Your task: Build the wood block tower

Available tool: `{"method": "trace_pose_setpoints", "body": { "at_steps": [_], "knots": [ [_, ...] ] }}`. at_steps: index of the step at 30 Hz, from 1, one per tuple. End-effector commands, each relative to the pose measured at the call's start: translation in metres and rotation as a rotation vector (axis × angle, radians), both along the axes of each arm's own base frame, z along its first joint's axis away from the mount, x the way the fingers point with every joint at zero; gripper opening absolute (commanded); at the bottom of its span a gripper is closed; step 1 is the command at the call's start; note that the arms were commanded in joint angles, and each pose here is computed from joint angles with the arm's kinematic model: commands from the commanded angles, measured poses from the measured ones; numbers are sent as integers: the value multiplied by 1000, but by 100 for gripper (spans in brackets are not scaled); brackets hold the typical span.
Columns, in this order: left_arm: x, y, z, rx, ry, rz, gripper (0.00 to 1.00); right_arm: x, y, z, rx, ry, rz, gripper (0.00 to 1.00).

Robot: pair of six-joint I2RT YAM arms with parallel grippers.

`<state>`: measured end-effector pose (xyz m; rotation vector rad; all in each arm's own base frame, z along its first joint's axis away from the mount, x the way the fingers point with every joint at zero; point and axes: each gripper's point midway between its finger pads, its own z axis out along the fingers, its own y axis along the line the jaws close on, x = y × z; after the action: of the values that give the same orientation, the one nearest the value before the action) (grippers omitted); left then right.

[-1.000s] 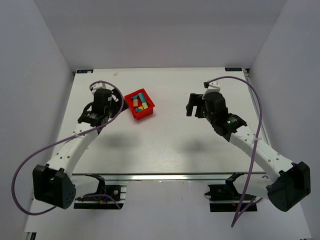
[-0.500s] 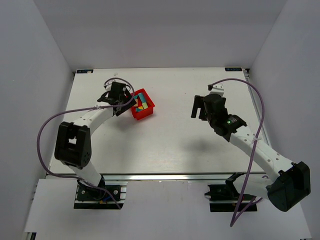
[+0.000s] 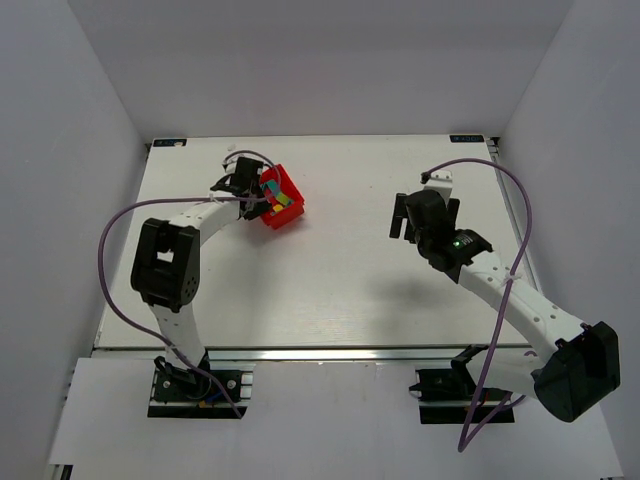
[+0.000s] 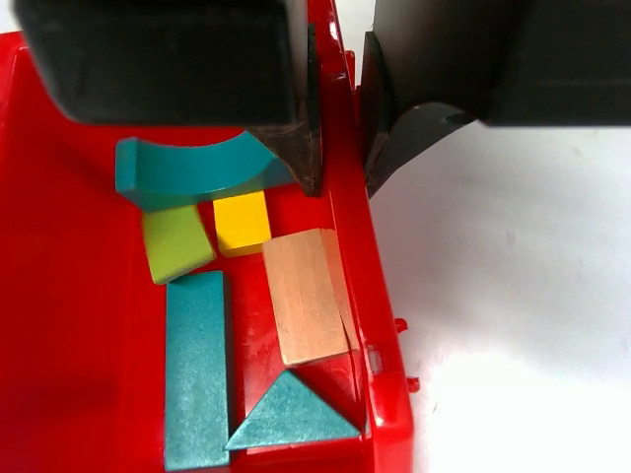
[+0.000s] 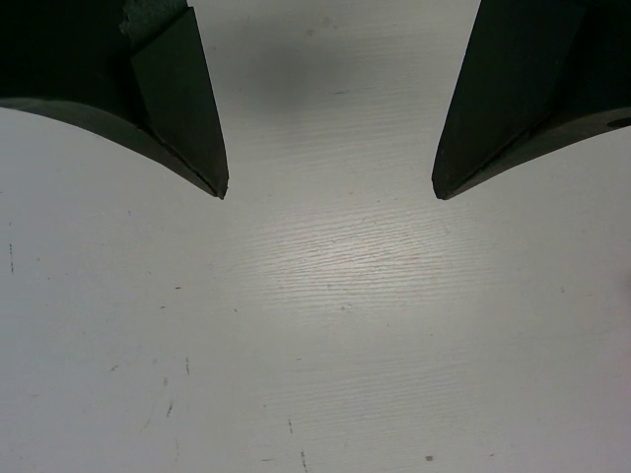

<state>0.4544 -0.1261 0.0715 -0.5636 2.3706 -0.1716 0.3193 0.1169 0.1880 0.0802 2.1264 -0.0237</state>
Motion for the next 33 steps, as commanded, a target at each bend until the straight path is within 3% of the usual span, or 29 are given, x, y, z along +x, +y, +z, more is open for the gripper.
{"method": "trace_pose_setpoints", "body": {
  "at_steps": [1, 4, 10, 16, 22, 25, 31, 33],
  "knots": [
    [27, -10, 49, 60, -133, -158, 0, 0, -14, -3, -47, -3, -56, 89],
    [42, -21, 74, 115, -190, -306, 0, -2, -18, -5, -68, 1, -58, 89],
    [48, -48, 98, 286, -124, -836, 0, -6, -26, -7, -119, 11, -65, 89],
    [65, 0, 127, 645, -94, -768, 0, -5, -44, -1, -187, -27, -126, 89],
    [68, 17, 152, 982, -111, -866, 0, -3, -51, -1, -233, -26, -157, 89],
    [69, 13, 152, 1044, -141, -903, 0, -2, -53, -2, -257, -20, -169, 89],
    [74, 11, 156, 1297, -115, -1053, 0, -4, -64, -12, -332, 21, -207, 89],
    [78, 20, 167, 1400, -111, -978, 0, -5, -67, -14, -351, 28, -222, 89]
  ]
}}
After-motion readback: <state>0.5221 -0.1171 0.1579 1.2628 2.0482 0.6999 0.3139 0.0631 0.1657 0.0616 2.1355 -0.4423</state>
